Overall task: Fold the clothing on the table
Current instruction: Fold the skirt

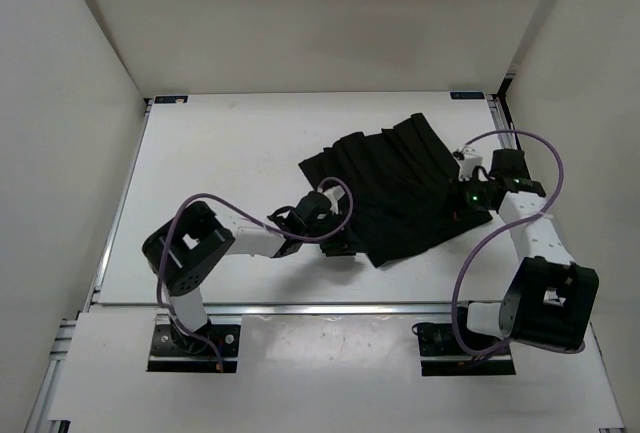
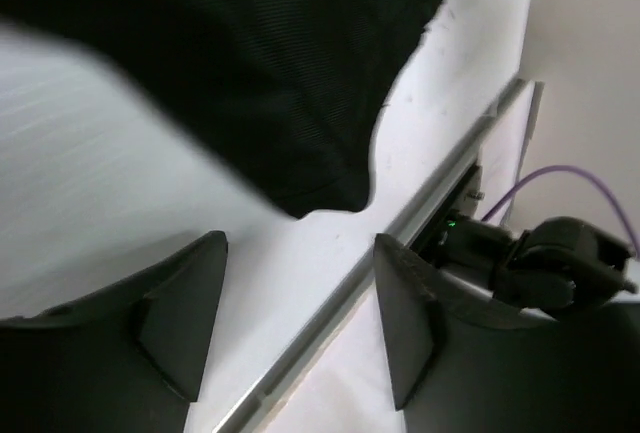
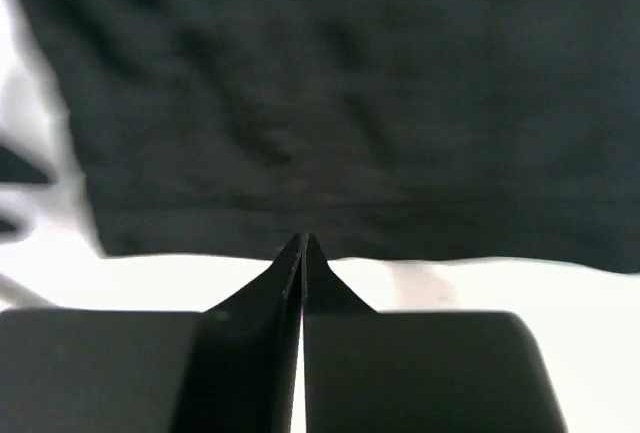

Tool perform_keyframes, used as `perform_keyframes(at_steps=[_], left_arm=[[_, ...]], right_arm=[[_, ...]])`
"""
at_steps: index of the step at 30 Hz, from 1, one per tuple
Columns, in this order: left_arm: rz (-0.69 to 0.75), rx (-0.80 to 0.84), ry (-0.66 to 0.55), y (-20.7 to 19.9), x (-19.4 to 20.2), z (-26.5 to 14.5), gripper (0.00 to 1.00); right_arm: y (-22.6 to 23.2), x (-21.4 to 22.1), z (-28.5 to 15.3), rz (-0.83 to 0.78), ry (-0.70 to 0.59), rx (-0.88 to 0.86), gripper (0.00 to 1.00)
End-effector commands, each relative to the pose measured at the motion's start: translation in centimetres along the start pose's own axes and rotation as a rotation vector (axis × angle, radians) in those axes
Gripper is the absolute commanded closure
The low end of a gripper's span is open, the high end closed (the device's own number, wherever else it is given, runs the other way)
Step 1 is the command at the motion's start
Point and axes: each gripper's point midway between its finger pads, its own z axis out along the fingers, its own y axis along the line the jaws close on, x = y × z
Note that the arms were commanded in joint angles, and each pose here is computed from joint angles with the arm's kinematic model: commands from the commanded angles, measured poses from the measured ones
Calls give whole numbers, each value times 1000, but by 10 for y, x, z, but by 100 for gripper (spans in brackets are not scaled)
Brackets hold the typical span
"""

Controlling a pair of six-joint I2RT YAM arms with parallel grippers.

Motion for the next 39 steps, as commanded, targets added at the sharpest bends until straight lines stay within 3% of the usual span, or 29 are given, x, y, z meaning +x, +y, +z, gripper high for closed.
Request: perform_keyframes(at_steps=[1,2,4,5,9,12,17,20,31,39], left_arm=[[22,-38,-129,4,-26,-29,47],[2,-74,-184,14,-38,-42,66],[-22,-133,-257,32,-53,-66,86],[-34,-162,-283,40,-56,-78,90],[-95,-202,-347,65,-61,-117,93],[-125,-211,-403,75,-60,-139,94],[-216,-217,-502,91,-54,-169,95],[-271,-227,-544,106,-43,-185,96],[-418,-180,-737,135,-36,-243,100],[-436,-146,-785,136,-39,-254,100]], right_arm=[[61,-12,-2,-48,10,-253,100],[83,-13,-5,-56,33,-350,100],[110,-16,-1,-38,83,-506,100],[124,-18,0,-17,111,-581,100],[150,-12,13,-130,174,-642,100],[170,17,18,-244,327,-695,100],[177,22,34,-227,479,-803,100],[182,35,47,-271,552,-775,100],[181,53,89,-474,536,-556,99],[137,56,113,-400,544,-373,100]])
